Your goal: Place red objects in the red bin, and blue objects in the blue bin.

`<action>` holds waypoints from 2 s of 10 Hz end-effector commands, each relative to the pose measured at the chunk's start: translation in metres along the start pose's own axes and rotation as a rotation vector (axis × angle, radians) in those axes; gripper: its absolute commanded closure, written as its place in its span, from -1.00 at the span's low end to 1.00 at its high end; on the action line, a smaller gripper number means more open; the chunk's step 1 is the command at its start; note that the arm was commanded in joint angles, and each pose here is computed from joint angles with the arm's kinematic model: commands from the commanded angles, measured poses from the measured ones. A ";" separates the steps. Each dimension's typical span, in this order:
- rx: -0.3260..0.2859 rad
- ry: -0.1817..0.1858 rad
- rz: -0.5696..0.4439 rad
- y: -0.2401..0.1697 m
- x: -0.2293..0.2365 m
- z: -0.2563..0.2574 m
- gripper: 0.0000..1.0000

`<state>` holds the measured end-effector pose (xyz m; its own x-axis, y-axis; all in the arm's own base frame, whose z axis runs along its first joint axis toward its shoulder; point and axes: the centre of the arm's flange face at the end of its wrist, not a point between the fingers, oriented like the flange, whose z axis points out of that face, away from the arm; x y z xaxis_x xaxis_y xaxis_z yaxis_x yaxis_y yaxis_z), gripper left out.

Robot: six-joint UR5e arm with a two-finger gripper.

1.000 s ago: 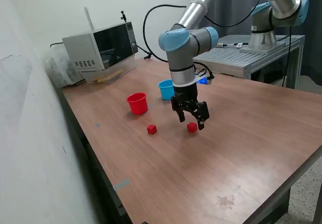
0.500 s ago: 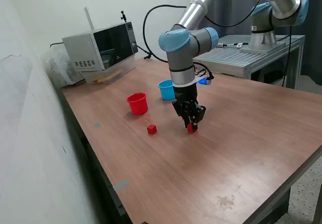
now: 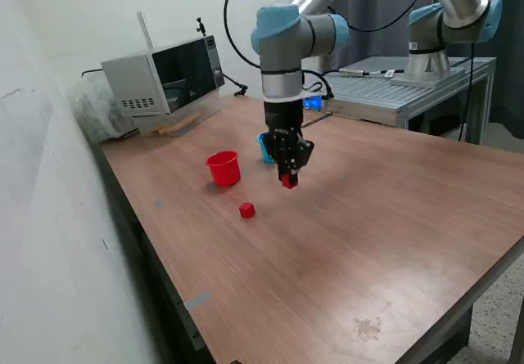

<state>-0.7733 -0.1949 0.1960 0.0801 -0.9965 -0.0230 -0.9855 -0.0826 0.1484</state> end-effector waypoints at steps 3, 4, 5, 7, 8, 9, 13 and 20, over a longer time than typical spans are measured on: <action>-0.074 -0.127 0.211 0.013 -0.145 -0.059 1.00; -0.070 -0.135 0.252 0.012 -0.178 -0.058 1.00; -0.063 -0.142 0.289 0.008 -0.208 -0.055 1.00; -0.053 -0.150 0.342 0.002 -0.250 -0.048 1.00; -0.043 -0.148 0.351 0.001 -0.257 -0.038 1.00; -0.036 -0.146 0.353 0.000 -0.260 -0.026 1.00; -0.025 -0.141 0.348 0.000 -0.257 -0.008 -1.00; -0.066 -0.040 -0.010 0.030 -0.124 -0.044 -1.00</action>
<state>-0.8057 -0.0309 0.2386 -0.0228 -0.9940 -0.1072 -0.9777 -0.0002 0.2102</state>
